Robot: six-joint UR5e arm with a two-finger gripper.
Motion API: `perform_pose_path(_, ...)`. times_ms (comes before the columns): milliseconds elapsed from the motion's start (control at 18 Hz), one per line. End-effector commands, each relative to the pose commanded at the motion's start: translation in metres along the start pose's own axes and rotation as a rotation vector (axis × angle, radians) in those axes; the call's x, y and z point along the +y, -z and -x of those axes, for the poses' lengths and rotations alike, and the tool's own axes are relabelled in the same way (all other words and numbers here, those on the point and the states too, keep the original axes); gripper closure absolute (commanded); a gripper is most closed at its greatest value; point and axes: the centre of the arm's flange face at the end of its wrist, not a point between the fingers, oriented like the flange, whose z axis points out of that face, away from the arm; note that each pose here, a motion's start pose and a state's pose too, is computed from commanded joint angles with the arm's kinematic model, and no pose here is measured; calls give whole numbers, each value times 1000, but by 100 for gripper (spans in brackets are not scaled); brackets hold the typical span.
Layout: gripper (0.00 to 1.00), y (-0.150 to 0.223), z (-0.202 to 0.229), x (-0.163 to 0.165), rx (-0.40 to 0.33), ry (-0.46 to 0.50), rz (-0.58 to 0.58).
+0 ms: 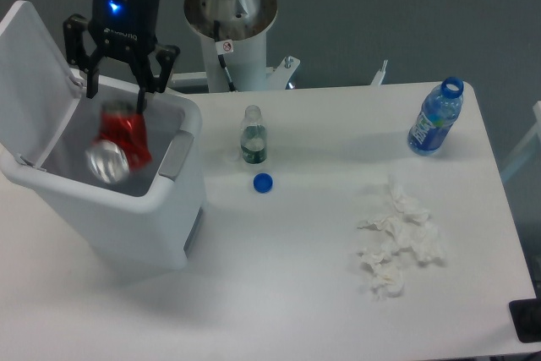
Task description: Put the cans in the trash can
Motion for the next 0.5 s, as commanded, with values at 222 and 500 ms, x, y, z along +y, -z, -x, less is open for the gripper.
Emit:
perform_pose_path(222,22,3,-1,-1,-3,-2,-7)
perform_pose_path(500,1,29,19,-5,-70,15,-50)
